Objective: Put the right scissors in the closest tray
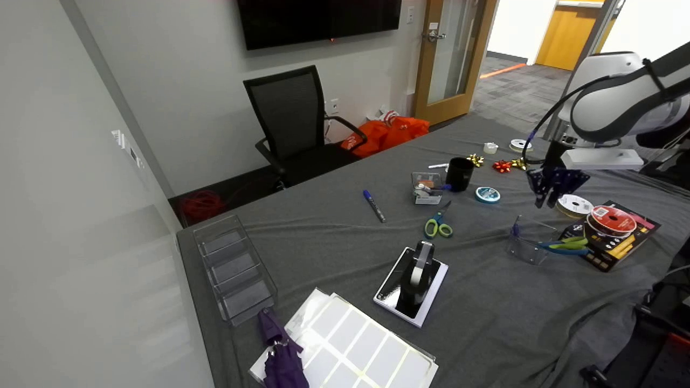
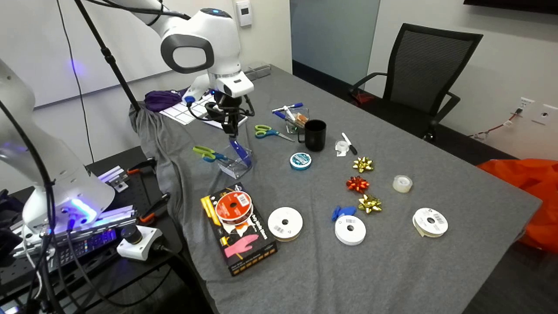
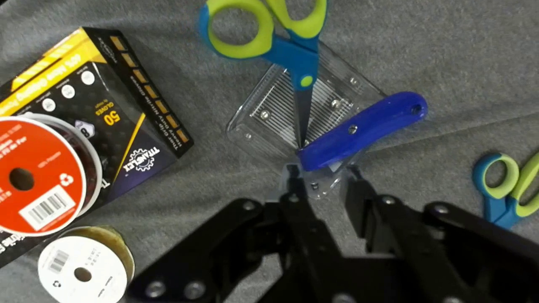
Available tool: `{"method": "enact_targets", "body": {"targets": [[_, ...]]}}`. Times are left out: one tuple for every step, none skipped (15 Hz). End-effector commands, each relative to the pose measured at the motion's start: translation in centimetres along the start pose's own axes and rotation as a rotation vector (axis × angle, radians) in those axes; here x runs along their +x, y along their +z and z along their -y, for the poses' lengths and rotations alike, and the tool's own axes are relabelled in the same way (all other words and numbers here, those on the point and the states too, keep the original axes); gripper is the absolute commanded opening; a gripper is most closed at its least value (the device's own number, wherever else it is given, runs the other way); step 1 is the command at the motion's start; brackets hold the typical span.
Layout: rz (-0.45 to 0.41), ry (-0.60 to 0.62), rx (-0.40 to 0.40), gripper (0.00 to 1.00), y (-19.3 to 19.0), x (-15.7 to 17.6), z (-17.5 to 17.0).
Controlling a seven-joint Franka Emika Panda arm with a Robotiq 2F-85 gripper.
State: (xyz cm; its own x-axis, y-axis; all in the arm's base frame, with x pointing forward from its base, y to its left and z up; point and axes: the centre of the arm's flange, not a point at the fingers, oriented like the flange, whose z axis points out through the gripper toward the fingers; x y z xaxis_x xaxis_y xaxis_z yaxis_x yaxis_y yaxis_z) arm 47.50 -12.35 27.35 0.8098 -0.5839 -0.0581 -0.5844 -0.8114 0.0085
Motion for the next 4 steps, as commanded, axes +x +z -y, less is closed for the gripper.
{"method": "enact_targets", "body": {"targets": [[-0.020,-0.045,-0.012,0.61,-2.21,-0.78,-1.49],[-0.028,-0.049,-0.013,0.67,-2.58,-0.73,-1.59],[-0.034,-0.056,-0.016,0.75,-2.81,-0.76,-1.75],[-0.039,-0.059,-0.019,0.81,-2.96,-0.79,-1.86]]}}
